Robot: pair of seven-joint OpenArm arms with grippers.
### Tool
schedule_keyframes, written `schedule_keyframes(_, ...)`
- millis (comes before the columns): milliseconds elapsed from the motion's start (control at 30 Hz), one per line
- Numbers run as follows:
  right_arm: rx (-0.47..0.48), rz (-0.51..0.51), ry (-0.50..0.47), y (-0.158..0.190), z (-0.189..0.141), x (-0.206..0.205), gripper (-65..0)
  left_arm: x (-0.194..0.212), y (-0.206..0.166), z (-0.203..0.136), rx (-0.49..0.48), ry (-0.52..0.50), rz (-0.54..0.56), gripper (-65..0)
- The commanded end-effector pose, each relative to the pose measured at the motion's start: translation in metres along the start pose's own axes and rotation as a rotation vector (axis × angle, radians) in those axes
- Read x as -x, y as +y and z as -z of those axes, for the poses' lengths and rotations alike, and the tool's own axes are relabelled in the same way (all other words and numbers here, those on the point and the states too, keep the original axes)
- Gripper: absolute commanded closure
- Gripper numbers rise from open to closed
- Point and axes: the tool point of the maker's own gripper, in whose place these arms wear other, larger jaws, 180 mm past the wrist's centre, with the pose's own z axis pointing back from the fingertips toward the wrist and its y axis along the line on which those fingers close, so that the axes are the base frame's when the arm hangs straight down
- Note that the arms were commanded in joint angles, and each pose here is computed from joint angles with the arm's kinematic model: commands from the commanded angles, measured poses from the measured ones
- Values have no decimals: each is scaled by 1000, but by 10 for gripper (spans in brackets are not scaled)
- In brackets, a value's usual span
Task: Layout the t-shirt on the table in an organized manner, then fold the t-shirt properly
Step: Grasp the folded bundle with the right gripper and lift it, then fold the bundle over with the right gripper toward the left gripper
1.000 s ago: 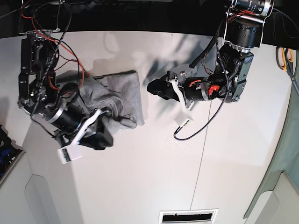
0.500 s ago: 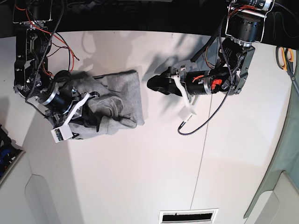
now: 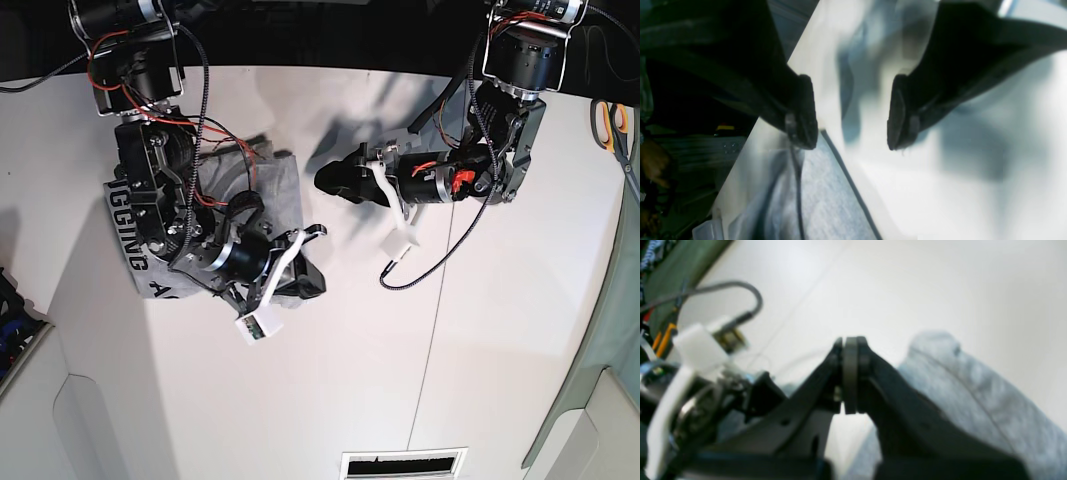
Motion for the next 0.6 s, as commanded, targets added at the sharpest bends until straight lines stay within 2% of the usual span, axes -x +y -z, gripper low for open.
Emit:
schedule_keyframes(0,-26,-16,-71,8,1,-27,0,-9,-1,-3,0,-12,26,-368)
schedule_keyframes(167,-25,-21,-90,11,0,-34,0,-9,0,-3,-2,-6,29,-367)
schedule_keyframes(233,7,-30,-108,0,-7,-41,0,-13,-1,-9,0,-15,39,-310)
schedule_keyframes(333,85,-20,-154,-29,-27,-53,0,-29,-17,-20,40,-33,85,-140)
schedule_keyframes(367,116,-12,-168,-43,-35,-56,0,-37,-26,-23,57,-47,114,-117)
schedule_keyframes(500,246,-3,-216,-97,-71,-70,0,-71,-63,-39,90,-120,263,-114)
schedule_keyframes(567,306,-15,-232,-119,-89,-80,0,-74,-73,-39,105,-124,297,-76)
